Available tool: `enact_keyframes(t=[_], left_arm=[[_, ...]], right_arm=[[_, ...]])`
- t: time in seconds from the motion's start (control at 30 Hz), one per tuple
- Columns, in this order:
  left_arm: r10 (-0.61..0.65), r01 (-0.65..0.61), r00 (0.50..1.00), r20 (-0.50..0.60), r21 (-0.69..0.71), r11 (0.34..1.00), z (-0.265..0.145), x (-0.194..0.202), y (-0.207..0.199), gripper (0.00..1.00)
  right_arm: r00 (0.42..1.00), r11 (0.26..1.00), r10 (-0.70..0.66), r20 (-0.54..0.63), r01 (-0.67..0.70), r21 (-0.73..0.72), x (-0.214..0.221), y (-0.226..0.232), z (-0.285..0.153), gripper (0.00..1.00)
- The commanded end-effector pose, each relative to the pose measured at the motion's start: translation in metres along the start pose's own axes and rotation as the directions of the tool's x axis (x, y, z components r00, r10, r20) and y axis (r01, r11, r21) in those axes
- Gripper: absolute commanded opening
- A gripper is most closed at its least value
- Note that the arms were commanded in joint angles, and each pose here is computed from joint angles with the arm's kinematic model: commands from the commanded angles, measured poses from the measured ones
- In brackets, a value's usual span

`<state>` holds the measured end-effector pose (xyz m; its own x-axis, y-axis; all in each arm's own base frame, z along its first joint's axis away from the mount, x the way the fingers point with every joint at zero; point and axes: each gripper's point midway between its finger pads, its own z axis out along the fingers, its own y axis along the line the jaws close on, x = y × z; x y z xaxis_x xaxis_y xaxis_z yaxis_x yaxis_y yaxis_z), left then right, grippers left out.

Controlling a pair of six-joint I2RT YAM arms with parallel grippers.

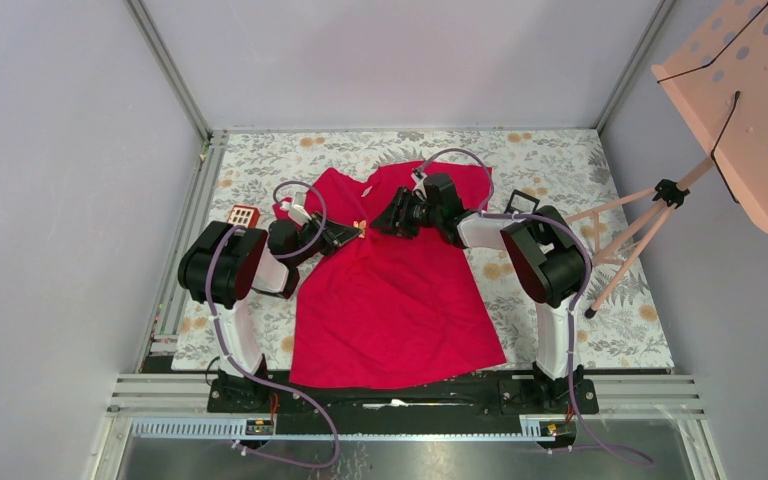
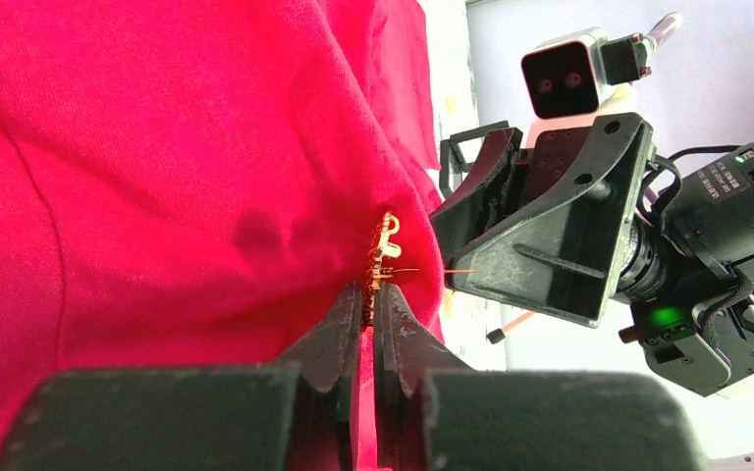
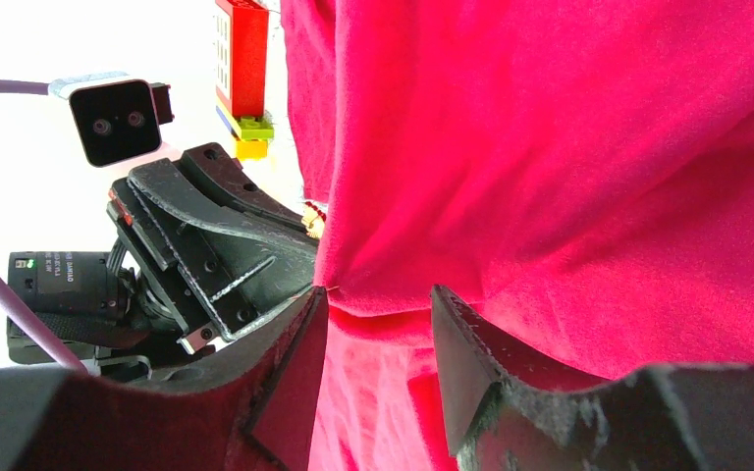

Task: Pin the brooch onto the clothing

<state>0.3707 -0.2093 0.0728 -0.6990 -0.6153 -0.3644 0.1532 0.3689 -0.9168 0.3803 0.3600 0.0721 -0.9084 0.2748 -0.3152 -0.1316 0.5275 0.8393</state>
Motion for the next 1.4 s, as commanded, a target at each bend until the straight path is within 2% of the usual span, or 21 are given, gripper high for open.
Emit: enact_keyframes(t=[0.0,0.37,1.0,1.37], left_arm=[[0.061,-0.062,0.998,0.011,0.109,0.992,0.004,-0.008,-0.029,0.0],[0.05,-0.05,0.999,-0.001,0.131,0.99,0.004,-0.005,-0.032,0.0],[0.143,-0.131,0.988,-0.058,0.177,0.975,0.002,0.007,-0.037,0.0],[0.176,-0.155,0.98,-0.093,0.203,0.967,0.005,0.01,-0.04,0.0]], right_arm=[[0.999,0.997,-0.031,0.014,0.031,-0.068,-0.004,0.023,0.002,0.5],[1.0,0.998,-0.013,0.006,0.014,-0.066,0.0,0.018,0.01,0.49],[0.998,0.997,-0.049,-0.025,0.048,-0.057,0.003,0.016,0.016,0.48],[0.998,0.997,-0.053,-0.046,0.051,-0.052,0.007,0.013,0.018,0.44]])
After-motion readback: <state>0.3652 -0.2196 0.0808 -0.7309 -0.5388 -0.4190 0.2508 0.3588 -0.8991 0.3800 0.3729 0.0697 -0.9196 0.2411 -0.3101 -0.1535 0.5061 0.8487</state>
